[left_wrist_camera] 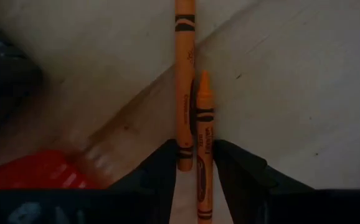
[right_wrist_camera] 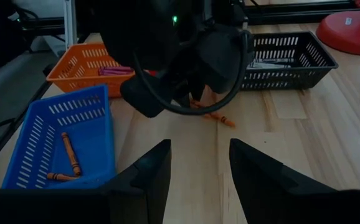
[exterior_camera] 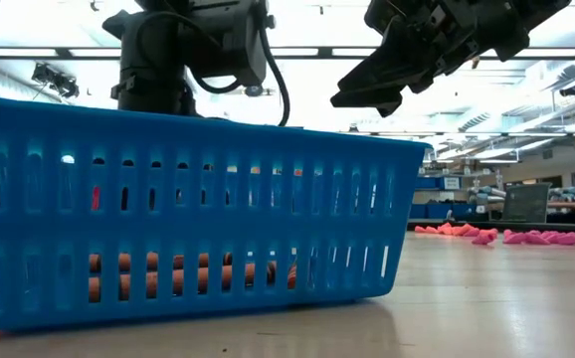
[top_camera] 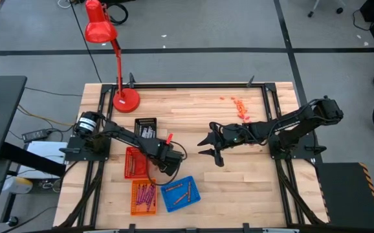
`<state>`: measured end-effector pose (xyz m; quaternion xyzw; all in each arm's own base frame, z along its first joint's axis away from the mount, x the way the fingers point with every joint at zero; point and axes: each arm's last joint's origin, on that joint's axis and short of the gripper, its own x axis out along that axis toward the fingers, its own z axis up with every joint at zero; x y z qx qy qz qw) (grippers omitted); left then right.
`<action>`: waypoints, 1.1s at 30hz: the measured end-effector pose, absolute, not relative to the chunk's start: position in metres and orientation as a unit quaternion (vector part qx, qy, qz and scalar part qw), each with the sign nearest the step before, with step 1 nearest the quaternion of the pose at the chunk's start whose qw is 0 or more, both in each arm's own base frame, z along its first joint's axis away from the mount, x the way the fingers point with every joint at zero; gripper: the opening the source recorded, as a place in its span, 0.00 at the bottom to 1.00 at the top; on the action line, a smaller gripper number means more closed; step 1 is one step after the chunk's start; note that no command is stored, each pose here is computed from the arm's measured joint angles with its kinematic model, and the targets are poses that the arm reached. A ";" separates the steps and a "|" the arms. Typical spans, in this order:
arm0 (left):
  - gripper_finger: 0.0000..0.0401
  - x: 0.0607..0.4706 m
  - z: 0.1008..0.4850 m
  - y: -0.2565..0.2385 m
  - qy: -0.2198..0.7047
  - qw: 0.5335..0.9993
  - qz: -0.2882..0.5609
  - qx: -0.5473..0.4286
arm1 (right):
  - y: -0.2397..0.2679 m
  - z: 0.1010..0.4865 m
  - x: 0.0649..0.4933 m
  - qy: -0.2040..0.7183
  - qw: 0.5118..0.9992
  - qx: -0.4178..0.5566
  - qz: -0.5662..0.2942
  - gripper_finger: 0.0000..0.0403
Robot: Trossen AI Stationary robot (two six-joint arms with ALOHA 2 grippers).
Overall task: Sort crayons
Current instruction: Put the orange crayon into the blue bin
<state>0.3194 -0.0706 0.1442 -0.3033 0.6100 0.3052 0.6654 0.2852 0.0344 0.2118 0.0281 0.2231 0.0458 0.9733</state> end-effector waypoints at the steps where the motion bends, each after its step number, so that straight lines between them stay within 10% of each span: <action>1: 0.31 0.320 0.144 -0.071 0.610 0.666 0.304 -0.303 | 0.034 0.212 0.285 0.223 0.973 0.028 0.046 0.41; 33: 0.15 0.322 0.156 -0.078 0.577 0.695 0.295 -0.311 | 0.034 0.212 0.285 0.223 0.974 0.011 0.050 0.41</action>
